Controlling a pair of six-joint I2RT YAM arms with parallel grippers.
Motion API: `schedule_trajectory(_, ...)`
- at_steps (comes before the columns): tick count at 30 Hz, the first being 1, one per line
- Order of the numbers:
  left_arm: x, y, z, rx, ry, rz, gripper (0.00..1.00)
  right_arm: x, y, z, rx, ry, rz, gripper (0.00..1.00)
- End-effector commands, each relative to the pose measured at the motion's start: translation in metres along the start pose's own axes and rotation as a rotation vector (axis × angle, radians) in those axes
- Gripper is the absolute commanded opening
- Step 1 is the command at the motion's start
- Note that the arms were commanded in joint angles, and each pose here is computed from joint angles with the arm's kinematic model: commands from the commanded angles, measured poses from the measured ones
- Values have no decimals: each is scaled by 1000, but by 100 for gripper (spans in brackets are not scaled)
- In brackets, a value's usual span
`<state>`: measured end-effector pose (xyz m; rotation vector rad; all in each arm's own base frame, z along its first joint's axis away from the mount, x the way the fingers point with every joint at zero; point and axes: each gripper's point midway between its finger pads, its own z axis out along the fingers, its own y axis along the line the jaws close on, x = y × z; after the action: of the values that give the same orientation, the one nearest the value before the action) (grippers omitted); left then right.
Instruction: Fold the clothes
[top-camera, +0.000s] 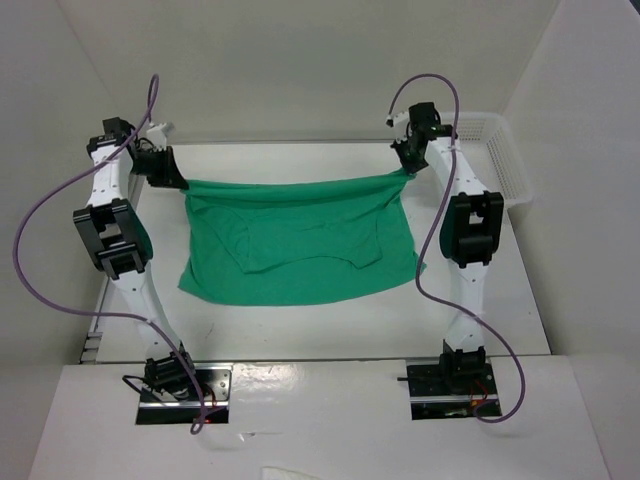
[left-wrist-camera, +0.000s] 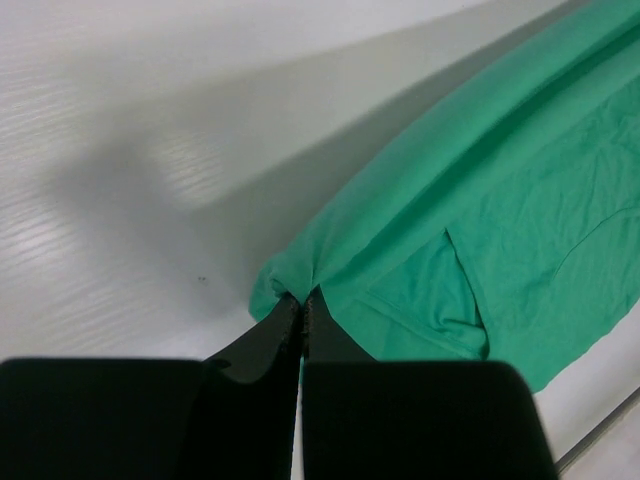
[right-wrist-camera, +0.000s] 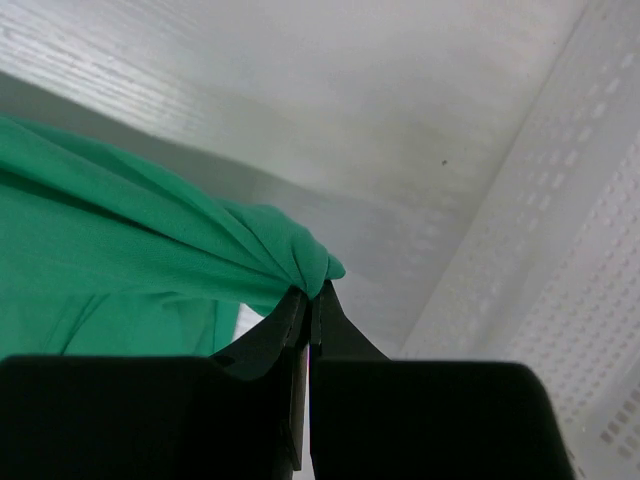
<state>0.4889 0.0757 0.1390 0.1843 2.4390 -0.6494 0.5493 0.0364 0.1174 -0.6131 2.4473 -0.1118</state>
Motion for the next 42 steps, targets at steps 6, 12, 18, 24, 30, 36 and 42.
schedule_trajectory(6,-15,1,24,28,16,-4,0,-25,-6,40,29,-13,6,0)
schedule_trajectory(12,-16,9,37,61,51,-42,3,-42,-3,58,57,-40,-1,0)
schedule_trajectory(18,-20,10,44,90,27,-37,70,-54,-5,67,71,-86,64,51)
schedule_trajectory(24,-37,15,30,49,-19,-8,100,-83,-15,26,124,-165,93,83)
schedule_trajectory(30,-41,5,-2,4,-33,-51,100,-91,-18,-16,125,-196,94,86)
schedule_trajectory(36,-8,7,14,30,56,-139,100,-70,-1,-14,25,-130,93,82)
schedule_trajectory(42,12,19,34,36,111,-205,100,-63,2,-9,-15,-114,99,82)
